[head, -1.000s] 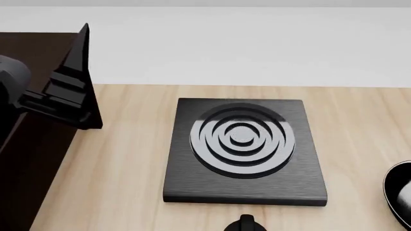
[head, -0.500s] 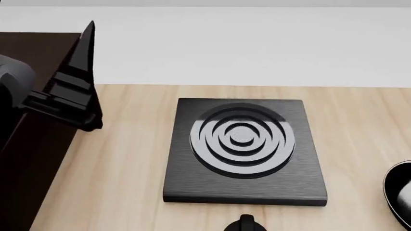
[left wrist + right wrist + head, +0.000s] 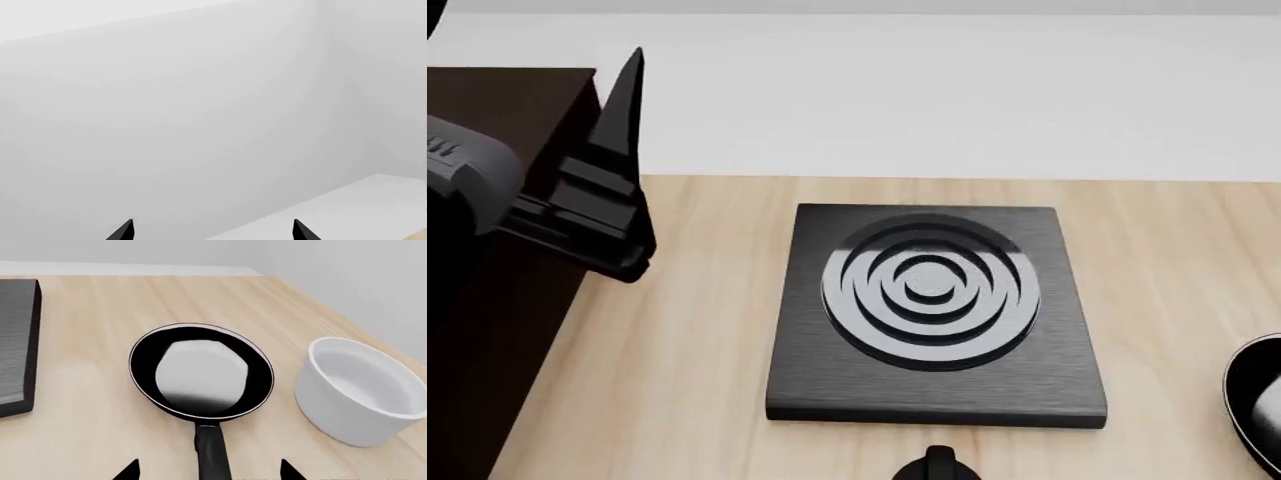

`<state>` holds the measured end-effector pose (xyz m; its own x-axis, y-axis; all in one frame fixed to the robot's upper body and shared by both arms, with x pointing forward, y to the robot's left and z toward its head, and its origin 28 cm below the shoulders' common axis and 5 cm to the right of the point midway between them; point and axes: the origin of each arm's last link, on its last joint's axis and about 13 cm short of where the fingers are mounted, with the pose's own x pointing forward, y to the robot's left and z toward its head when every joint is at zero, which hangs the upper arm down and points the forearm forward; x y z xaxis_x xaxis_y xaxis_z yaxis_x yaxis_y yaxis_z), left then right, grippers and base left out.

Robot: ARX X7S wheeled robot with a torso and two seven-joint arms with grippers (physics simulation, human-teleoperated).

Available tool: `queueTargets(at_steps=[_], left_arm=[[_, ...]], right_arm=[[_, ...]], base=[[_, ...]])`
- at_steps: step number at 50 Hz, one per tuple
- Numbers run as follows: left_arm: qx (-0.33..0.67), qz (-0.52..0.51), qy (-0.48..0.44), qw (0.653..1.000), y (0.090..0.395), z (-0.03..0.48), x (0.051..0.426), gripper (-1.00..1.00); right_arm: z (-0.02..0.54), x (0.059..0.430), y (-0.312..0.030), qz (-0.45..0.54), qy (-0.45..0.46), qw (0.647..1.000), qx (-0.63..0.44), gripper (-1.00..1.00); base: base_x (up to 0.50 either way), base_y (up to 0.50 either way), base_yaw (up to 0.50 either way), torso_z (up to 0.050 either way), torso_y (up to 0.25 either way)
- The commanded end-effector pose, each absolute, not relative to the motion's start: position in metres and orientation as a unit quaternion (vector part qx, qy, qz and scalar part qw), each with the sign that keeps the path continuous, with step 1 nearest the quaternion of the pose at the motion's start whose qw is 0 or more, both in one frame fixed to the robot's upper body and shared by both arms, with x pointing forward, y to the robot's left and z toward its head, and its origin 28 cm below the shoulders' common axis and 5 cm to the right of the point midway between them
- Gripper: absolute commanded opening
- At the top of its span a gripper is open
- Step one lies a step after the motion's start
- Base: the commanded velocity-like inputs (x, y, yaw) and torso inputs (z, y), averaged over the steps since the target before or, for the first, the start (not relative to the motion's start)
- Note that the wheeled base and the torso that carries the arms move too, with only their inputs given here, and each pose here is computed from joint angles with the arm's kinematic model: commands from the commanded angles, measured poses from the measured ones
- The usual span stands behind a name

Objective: Put the frying pan under the cabinet shelf.

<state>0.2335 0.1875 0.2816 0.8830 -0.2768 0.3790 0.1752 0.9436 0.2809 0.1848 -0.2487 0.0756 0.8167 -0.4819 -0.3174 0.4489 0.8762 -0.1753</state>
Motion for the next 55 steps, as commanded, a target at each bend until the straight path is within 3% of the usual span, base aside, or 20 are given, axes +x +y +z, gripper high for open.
queueTargets(at_steps=[1,55], left_arm=[[0.122,-0.121,-0.211,0.962,0.185,0.281,0.233,1.00],[0.124,-0.128,-0.209,0.961,0.177,0.279,0.236,1.00]], right_arm=[[0.069,0.190,-0.255,-0.249,0.187,0.950,-0.039,1.00],[0.032,0.214,-0.274,-0.250,0.270,0.929,-0.049,1.00]], base=[[0.00,0.00,0.00,0.000,0.000],[0.00,0.00,0.00,0.000,0.000]])
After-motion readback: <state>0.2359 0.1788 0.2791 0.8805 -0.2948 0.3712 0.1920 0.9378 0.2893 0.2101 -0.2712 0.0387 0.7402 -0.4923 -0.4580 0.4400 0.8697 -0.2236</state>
